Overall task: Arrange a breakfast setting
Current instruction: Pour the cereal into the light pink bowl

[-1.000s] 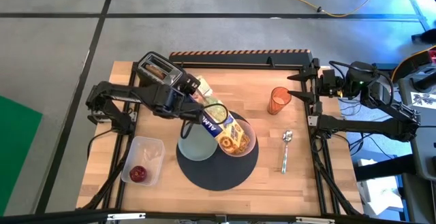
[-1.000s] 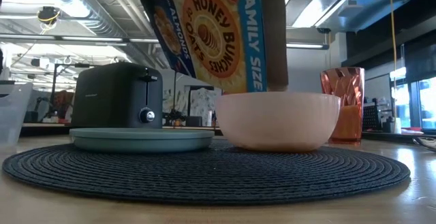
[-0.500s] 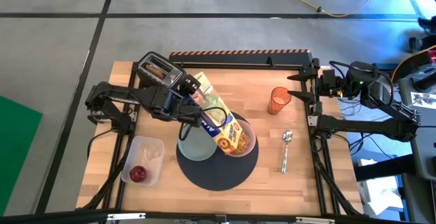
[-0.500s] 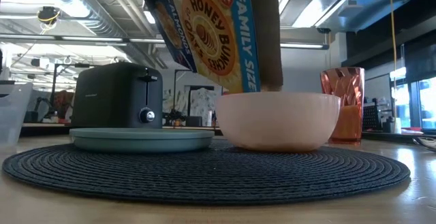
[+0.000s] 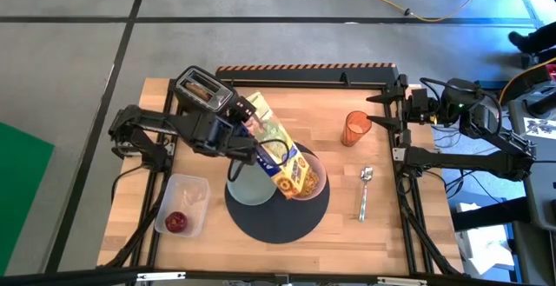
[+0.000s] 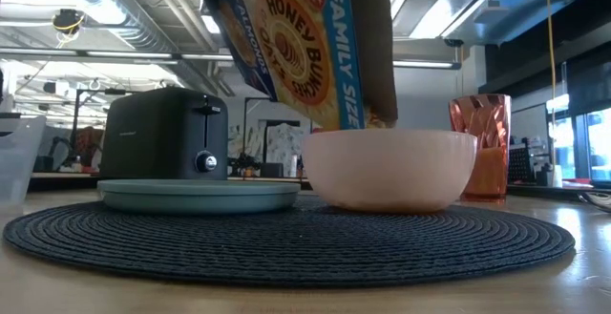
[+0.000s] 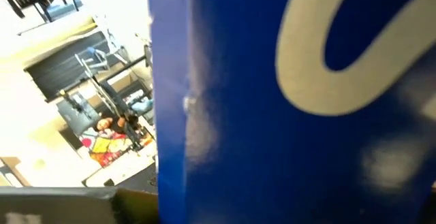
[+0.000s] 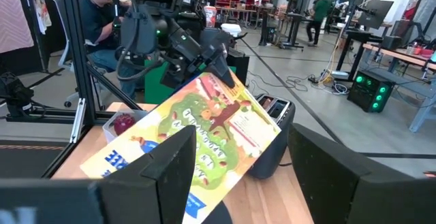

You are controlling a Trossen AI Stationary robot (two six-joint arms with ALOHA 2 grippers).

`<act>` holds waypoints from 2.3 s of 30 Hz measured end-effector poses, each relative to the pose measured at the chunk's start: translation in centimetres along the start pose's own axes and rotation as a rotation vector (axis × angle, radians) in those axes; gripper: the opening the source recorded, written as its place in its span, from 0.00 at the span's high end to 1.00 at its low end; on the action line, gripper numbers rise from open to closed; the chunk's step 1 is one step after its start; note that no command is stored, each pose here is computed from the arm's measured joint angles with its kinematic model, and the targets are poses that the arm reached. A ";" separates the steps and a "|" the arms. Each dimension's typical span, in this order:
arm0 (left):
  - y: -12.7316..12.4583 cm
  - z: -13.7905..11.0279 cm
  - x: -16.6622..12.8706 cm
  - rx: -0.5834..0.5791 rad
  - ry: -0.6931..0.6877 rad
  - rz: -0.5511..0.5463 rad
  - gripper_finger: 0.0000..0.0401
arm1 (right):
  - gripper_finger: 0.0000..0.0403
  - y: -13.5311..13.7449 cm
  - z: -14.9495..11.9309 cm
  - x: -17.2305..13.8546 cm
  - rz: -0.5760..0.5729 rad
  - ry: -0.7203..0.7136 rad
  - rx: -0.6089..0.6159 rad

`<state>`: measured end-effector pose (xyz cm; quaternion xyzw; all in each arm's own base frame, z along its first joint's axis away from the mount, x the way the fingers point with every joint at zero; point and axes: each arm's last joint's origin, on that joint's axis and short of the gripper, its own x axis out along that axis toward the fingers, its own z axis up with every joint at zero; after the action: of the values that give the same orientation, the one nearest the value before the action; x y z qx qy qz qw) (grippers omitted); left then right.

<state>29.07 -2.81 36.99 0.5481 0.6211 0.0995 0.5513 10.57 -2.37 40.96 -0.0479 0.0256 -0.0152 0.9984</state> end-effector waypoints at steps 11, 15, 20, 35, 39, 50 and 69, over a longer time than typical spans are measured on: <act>0.3 -0.2 0.5 -0.020 0.009 -0.019 0.52 | 0.45 0.0 0.0 0.0 0.000 0.000 0.000; 0.4 -0.4 0.9 -0.051 0.015 -0.031 0.52 | 0.45 0.0 0.0 0.0 0.000 0.000 0.000; 0.6 -0.6 1.5 -0.100 -0.004 -0.099 0.52 | 0.45 0.0 -0.1 0.0 0.001 0.008 0.002; 0.5 -0.6 1.7 -0.075 -0.047 -0.170 0.52 | 0.45 -0.1 -0.7 1.4 0.067 0.058 0.052; 0.5 -0.6 1.7 -0.078 -0.051 -0.177 0.52 | 0.45 -0.4 -3.1 3.6 0.089 0.128 0.095; 0.6 -0.8 2.2 -0.123 -0.061 -0.222 0.52 | 0.45 2.1 -12.8 7.3 0.095 0.140 0.167; 1.0 -1.4 3.3 -0.190 -0.066 -0.300 0.52 | 0.45 10.3 -17.3 11.6 -0.087 0.139 -0.037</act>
<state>29.24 0.85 36.34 0.3979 0.6652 0.0561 0.6293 21.51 5.84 22.22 -0.0663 0.0930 -0.0613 0.9916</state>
